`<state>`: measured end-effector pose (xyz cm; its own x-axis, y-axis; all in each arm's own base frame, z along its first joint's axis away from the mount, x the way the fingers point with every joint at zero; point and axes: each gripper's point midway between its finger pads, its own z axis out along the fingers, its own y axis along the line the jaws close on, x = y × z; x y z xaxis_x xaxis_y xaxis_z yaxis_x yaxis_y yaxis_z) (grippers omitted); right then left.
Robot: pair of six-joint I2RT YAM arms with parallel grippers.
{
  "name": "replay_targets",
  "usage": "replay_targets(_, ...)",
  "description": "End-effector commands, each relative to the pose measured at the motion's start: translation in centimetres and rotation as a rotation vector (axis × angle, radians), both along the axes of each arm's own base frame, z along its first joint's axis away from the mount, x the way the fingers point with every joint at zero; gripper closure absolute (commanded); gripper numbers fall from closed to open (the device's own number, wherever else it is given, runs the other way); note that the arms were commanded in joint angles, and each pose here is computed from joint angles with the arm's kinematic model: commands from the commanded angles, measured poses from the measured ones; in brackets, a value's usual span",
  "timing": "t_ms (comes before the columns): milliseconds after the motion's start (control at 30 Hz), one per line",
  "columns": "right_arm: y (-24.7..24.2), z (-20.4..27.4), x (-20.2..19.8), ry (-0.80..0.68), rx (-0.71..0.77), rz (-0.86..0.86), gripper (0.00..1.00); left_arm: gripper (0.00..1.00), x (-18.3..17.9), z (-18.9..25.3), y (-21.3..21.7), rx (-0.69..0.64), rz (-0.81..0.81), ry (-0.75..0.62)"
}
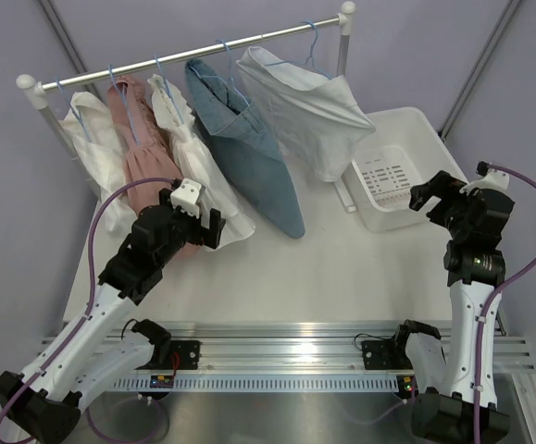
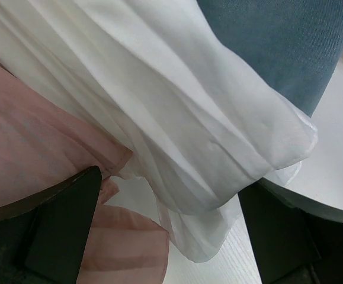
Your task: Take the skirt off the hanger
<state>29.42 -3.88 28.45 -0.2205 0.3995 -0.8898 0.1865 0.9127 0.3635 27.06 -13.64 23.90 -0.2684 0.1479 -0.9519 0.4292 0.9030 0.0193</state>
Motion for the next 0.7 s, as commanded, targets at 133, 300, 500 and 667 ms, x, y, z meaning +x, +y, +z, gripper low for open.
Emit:
replay_targets(133,7.1,3.0,-1.5,-0.116,-0.159,0.519,0.00,0.01,0.2,2.1,-0.7,-0.046,-0.034,-0.066)
replay_targets(300,11.5,4.4,-4.4,-0.167,-0.227,0.866,0.01,0.01,-1.0,4.3,-2.0,-0.199,-0.068,-0.058)
replay_targets(500,13.0,4.3,-5.3,-0.190,-0.271,0.987,0.01,0.01,-4.3,11.9,-2.0,-0.404,-0.088,-0.049)
replay_targets(667,14.4,3.8,-5.9,-0.252,-0.188,1.070,0.00,0.01,-4.5,18.5,-0.7,-0.517,0.000,-0.072)
